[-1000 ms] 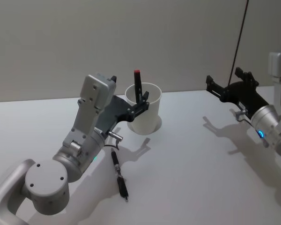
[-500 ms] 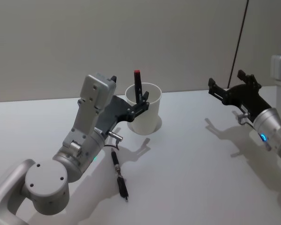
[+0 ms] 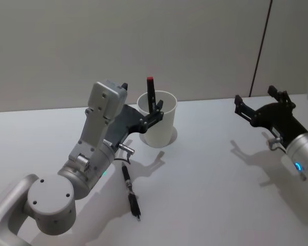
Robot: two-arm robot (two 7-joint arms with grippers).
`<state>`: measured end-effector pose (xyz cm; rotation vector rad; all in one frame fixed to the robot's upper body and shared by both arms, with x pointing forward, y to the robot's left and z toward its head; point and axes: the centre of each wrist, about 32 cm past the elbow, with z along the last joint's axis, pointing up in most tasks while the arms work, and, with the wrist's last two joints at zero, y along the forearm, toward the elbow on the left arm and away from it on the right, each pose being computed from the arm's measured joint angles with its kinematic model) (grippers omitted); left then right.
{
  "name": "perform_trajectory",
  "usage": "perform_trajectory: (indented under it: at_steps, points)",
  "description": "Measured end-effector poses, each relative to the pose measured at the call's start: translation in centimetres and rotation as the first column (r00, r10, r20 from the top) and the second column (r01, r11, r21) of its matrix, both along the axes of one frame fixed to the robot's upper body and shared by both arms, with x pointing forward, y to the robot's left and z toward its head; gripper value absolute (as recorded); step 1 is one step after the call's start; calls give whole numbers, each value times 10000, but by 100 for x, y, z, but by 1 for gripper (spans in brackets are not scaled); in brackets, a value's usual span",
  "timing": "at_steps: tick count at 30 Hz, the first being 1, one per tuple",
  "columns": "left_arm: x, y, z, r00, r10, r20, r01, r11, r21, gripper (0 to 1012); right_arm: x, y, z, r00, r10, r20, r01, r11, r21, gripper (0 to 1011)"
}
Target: Place the pen into the pen holder.
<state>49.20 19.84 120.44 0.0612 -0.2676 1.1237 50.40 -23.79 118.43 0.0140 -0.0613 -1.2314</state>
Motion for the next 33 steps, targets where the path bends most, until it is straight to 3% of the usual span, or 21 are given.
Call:
perform_trajectory:
  at_steps: [20, 25, 33]
  points:
    - [0, -1, 0, 10000, -2, 0, 2, 10000, -2, 1001, -556, 6, 39, 9999, 14, 163, -15, 10000, 13, 1001]
    - [2, -1, -10, 10000, -3, -51, 3, 10000, -49, 1001, -599, 8, 42, 9999, 21, 162, -21, 10000, 18, 1001]
    - [-21, -5, -69, 9981, 4, -616, -30, 9991, -434, 1001, -607, 9, 43, 9999, 23, 165, -24, 10000, 23, 1001]
